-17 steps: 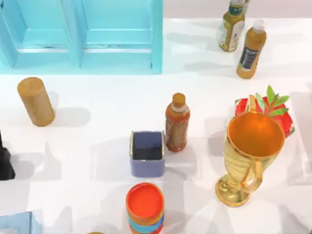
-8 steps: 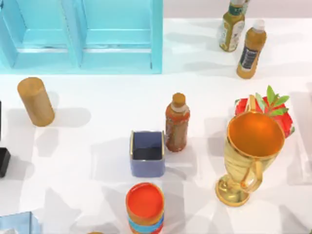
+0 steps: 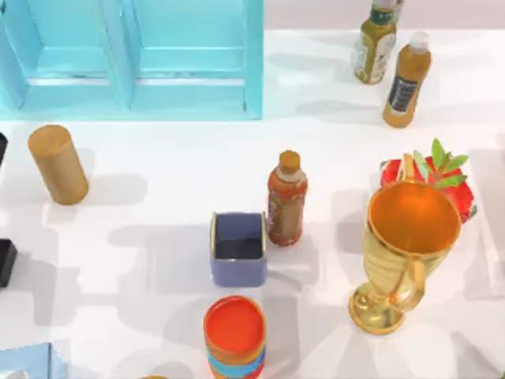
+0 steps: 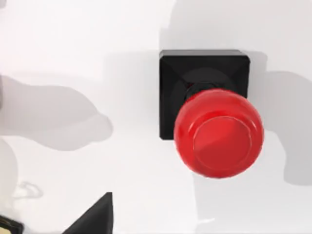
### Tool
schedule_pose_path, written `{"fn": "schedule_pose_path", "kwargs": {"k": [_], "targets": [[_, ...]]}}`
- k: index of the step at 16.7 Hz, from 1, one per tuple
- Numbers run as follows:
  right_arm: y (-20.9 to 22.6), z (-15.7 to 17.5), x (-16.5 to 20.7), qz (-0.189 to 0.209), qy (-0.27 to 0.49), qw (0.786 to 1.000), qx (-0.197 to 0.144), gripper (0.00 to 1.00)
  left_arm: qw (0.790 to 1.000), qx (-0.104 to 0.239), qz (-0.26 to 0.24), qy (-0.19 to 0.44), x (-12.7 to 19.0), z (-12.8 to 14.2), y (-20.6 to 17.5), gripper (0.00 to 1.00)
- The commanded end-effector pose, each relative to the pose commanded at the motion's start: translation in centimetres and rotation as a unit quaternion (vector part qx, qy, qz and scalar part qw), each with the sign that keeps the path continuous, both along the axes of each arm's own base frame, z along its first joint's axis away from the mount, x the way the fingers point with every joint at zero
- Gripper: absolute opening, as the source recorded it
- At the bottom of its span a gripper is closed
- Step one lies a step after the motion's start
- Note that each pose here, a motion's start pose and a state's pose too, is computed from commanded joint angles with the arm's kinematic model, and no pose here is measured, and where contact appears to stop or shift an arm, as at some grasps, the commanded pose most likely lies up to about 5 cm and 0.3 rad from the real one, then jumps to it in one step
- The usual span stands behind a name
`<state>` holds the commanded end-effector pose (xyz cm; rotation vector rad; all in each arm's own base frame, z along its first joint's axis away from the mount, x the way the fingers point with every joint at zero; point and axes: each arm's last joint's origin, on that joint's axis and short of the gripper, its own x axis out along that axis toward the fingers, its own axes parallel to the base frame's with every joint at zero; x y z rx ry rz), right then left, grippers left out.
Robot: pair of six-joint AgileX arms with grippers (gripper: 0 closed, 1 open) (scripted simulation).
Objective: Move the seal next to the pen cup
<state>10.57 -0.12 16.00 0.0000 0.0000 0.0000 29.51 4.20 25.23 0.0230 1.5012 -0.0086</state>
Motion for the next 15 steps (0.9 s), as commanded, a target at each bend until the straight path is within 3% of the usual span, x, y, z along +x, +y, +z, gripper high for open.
{"fn": "schedule_pose_path", "kwargs": {"k": [3,9,12,15], "targets": [[0.0,0.0,0.0,0.000,0.000,1.000,0.000,1.00,0.999,-0.004,0.000,0.033,1.1,-0.3,0.4,1.00],[0.0,0.0,0.0,0.000,0.000,1.000,0.000,1.00,0.999,-0.004,-0.002,0.034,1.2,-0.4,0.3,1.00],[0.0,0.0,0.0,0.000,0.000,1.000,0.000,1.00,0.999,-0.005,0.000,0.038,1.4,-2.4,0.4,1.00],[0.0,0.0,0.0,0.000,0.000,1.000,0.000,1.00,1.000,-0.004,0.000,0.030,1.7,-6.1,0.5,1.00]]}}
